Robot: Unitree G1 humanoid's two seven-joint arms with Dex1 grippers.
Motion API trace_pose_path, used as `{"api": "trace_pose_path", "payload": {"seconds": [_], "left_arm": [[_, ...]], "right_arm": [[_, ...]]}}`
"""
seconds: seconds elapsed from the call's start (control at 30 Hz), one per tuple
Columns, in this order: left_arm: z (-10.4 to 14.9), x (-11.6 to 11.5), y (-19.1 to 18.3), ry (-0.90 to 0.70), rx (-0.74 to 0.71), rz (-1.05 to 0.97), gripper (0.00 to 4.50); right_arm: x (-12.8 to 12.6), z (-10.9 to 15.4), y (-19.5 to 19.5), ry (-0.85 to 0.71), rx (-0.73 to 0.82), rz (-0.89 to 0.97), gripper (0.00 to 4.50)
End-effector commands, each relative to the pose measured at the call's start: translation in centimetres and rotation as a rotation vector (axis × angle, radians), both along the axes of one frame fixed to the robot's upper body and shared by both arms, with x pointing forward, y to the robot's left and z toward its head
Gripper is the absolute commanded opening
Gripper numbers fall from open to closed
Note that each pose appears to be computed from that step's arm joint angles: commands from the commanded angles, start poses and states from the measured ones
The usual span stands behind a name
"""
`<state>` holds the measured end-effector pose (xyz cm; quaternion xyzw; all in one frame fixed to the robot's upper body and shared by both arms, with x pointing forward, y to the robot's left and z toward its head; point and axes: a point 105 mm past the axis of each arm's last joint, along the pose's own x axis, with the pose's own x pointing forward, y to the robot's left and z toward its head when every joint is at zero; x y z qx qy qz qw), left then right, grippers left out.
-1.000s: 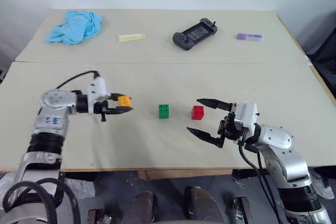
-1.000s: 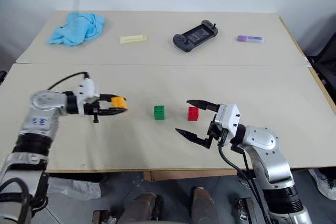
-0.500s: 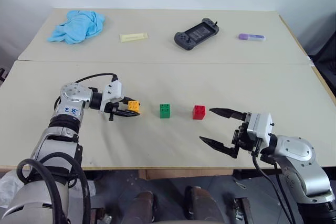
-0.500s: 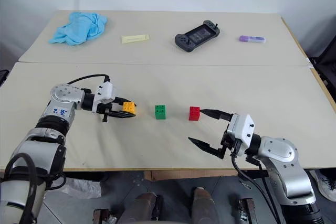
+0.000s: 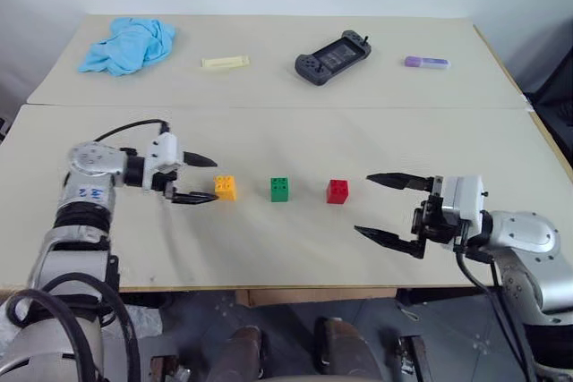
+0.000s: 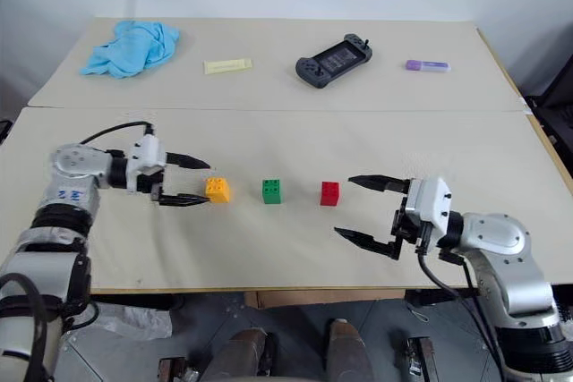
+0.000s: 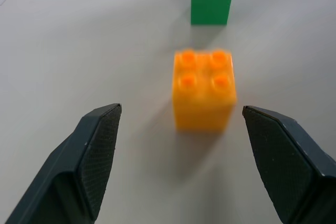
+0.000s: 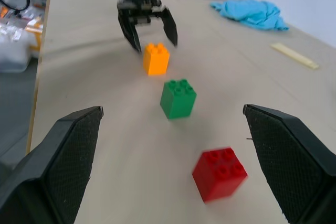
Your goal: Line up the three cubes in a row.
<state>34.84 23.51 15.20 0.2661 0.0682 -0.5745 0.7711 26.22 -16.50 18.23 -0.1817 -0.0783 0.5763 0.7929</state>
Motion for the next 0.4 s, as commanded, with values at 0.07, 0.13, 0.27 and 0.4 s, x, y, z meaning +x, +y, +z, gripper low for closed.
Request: {"api": "trace_pose_path", "payload": {"seconds": [0.07,0.13,0.27,0.4], "left_arm": [[3.0,-1.1,1.8,-0.033,-0.061,0.060,3.93],[3.2,-1.8,1.9,-0.036,-0.062,0.053,3.93],[4.2,-1.9,1.7,-0.094,-0.090,0.084,3.93],[4.5,-2.2,1.6,-0.153,-0.122,0.106,3.93]], "right_arm": [[0.3,1.0,-2.3,0.041,-0.080,0.057,4.50],[0.8,1.4,-2.3,0.055,-0.104,0.084,4.50],[1.8,1.9,-2.4,0.028,-0.107,0.084,4.50],[2.6,1.9,-2.3,0.010,-0.074,0.073,4.50]]}}
